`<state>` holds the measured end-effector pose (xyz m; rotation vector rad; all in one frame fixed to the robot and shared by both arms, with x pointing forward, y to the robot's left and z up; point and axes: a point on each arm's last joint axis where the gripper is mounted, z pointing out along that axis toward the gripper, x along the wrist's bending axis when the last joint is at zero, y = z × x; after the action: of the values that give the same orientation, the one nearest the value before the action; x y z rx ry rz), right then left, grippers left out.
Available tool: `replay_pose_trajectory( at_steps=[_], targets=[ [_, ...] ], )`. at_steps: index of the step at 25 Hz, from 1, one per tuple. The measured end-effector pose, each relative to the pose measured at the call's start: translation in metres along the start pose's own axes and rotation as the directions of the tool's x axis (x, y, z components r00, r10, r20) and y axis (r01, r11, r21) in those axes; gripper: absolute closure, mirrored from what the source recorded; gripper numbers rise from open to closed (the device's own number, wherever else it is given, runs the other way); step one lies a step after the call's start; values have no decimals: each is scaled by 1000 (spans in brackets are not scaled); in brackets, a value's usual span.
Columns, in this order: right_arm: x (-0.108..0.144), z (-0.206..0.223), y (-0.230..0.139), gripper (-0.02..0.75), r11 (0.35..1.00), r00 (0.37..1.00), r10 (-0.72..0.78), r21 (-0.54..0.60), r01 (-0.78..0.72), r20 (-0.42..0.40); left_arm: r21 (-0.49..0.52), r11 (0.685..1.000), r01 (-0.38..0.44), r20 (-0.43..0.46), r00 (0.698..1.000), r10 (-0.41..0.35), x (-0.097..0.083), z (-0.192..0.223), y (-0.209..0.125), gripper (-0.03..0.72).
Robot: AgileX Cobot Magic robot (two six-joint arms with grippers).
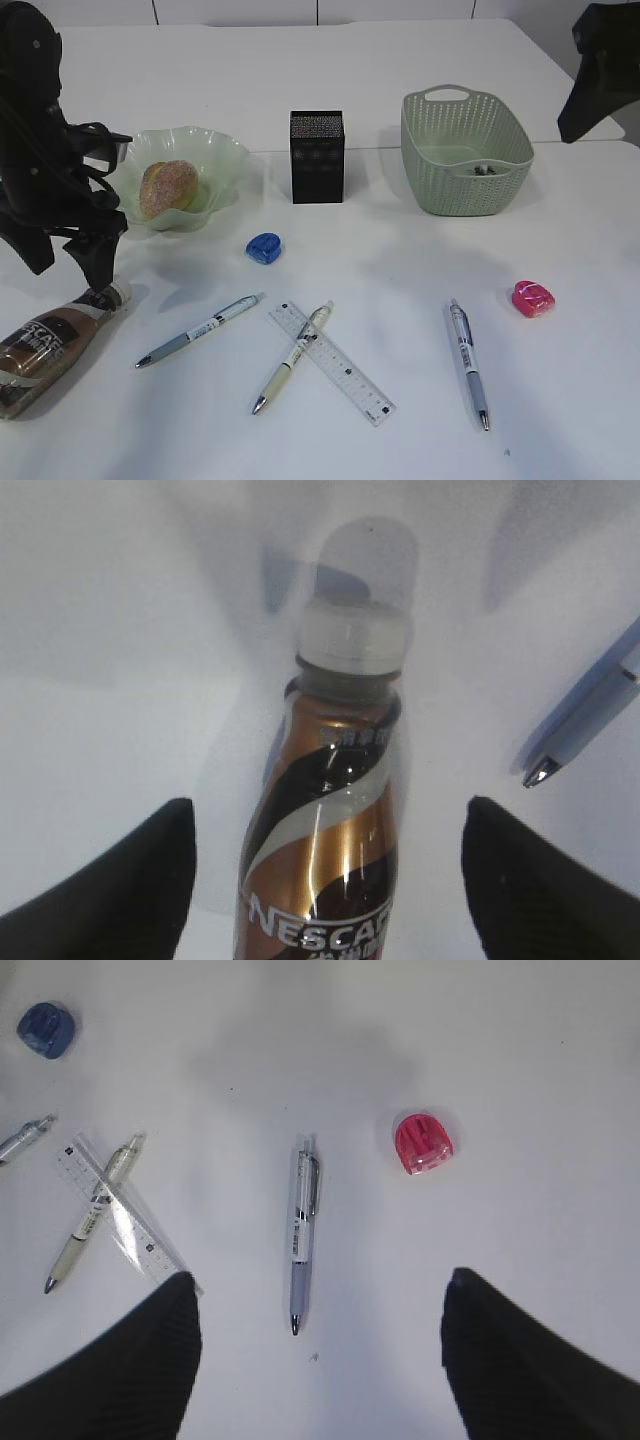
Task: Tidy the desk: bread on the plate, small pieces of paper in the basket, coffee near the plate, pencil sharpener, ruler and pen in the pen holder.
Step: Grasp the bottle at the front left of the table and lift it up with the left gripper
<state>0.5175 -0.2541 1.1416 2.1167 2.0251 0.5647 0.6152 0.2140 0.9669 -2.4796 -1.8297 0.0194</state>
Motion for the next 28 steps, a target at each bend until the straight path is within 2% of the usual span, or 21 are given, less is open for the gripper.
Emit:
replay_pose_trajectory(
  at_steps=[18,28],
  targets=[
    [0,0,0,155,1000,1000,0,0,0,0,57,998,-3,5,1000,3,-1,14,-9,100],
    [0,0,0,155,1000,1000,0,0,0,0,118,993,-5,9,1000,4,-2,41,-4,100]
  ],
)
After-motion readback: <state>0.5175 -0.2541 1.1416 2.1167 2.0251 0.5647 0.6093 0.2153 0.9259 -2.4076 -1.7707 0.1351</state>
